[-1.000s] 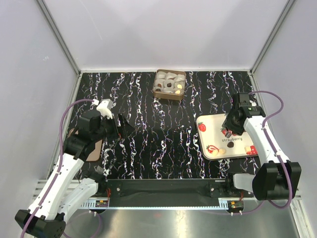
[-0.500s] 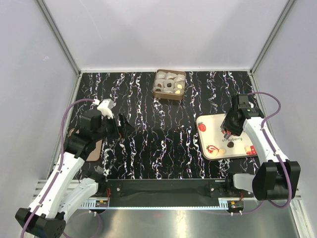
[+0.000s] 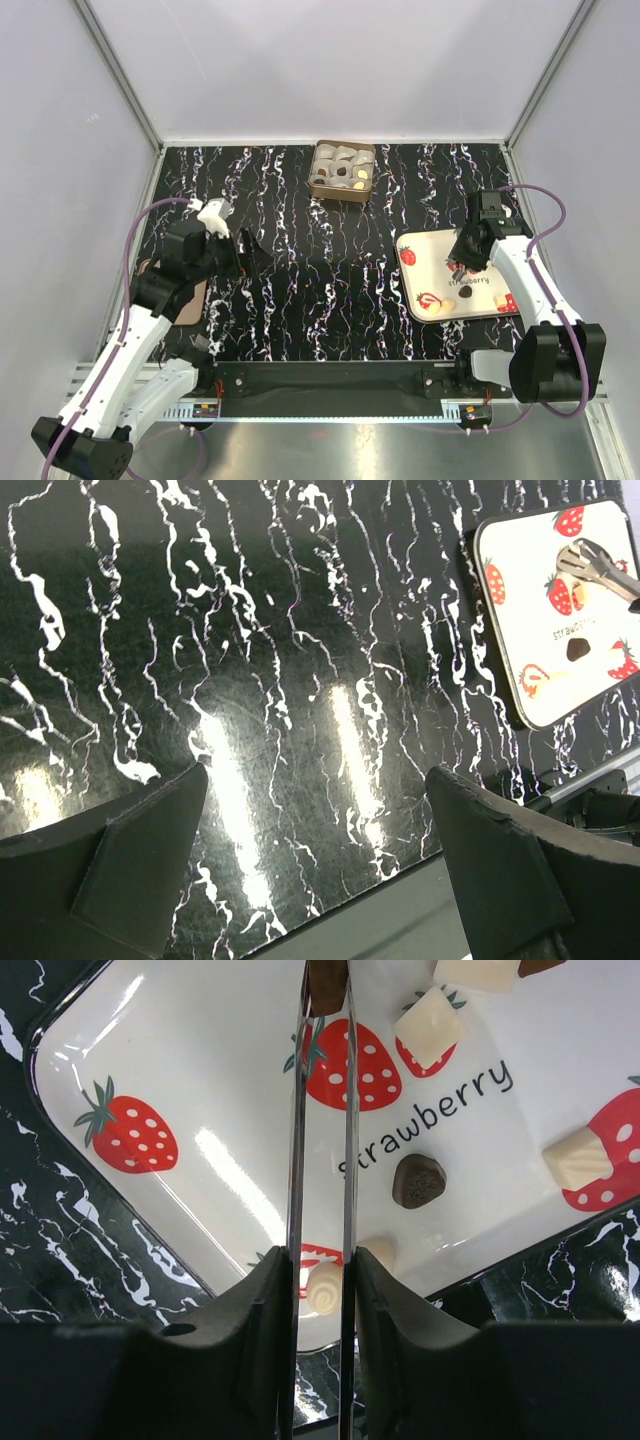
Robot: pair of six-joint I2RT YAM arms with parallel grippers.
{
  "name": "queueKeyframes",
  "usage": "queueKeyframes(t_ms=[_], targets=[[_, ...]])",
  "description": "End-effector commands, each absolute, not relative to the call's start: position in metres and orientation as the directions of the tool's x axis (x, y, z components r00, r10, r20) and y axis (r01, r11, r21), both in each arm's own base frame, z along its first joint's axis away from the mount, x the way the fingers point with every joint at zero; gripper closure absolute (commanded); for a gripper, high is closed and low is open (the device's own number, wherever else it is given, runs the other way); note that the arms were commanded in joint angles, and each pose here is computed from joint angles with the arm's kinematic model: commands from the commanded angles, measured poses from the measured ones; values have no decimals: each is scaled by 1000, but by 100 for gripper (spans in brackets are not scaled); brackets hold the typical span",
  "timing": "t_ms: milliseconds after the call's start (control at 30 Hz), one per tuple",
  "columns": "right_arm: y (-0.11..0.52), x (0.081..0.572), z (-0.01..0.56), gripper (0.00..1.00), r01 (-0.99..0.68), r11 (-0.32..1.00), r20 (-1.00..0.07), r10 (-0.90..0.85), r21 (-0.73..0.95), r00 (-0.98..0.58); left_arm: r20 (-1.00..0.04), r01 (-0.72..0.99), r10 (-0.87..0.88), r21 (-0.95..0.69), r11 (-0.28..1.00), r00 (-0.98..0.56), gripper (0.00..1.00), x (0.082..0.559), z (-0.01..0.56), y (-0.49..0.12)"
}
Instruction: Pack the chocolate
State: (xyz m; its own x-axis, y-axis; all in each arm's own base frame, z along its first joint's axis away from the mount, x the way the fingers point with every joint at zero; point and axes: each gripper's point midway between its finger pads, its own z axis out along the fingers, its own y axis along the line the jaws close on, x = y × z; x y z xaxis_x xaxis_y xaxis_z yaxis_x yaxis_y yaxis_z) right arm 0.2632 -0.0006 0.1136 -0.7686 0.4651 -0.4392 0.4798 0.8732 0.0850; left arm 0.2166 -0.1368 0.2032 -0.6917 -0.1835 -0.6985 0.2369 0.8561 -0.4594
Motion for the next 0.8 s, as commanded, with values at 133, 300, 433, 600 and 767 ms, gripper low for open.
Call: queueKeyframes(t_ms=[133,300,433,600,767], targets=[[11,287,161,75,444,871,-519,485,212,-704,-697,313,-178,-515,798,-695,1,232,204,-161],[38,329,206,78,347,884,-574,467,312,-673,-687,319,-170,-523,790,-707,1,239,203,-172],[75,375,226,78,261,922,-610,386,287,-692,-687,319,-171,-525,789,-706,1,243,205,-174],[136,437,235,77,137,953,-655,287,272,-699,-690,299,-163,-497,815,-705,1,243,201,-167],[171,487,229,78,76,956,-700,259,282,-666,-690,290,-154,-482,827,-707,1,238,194,-162]])
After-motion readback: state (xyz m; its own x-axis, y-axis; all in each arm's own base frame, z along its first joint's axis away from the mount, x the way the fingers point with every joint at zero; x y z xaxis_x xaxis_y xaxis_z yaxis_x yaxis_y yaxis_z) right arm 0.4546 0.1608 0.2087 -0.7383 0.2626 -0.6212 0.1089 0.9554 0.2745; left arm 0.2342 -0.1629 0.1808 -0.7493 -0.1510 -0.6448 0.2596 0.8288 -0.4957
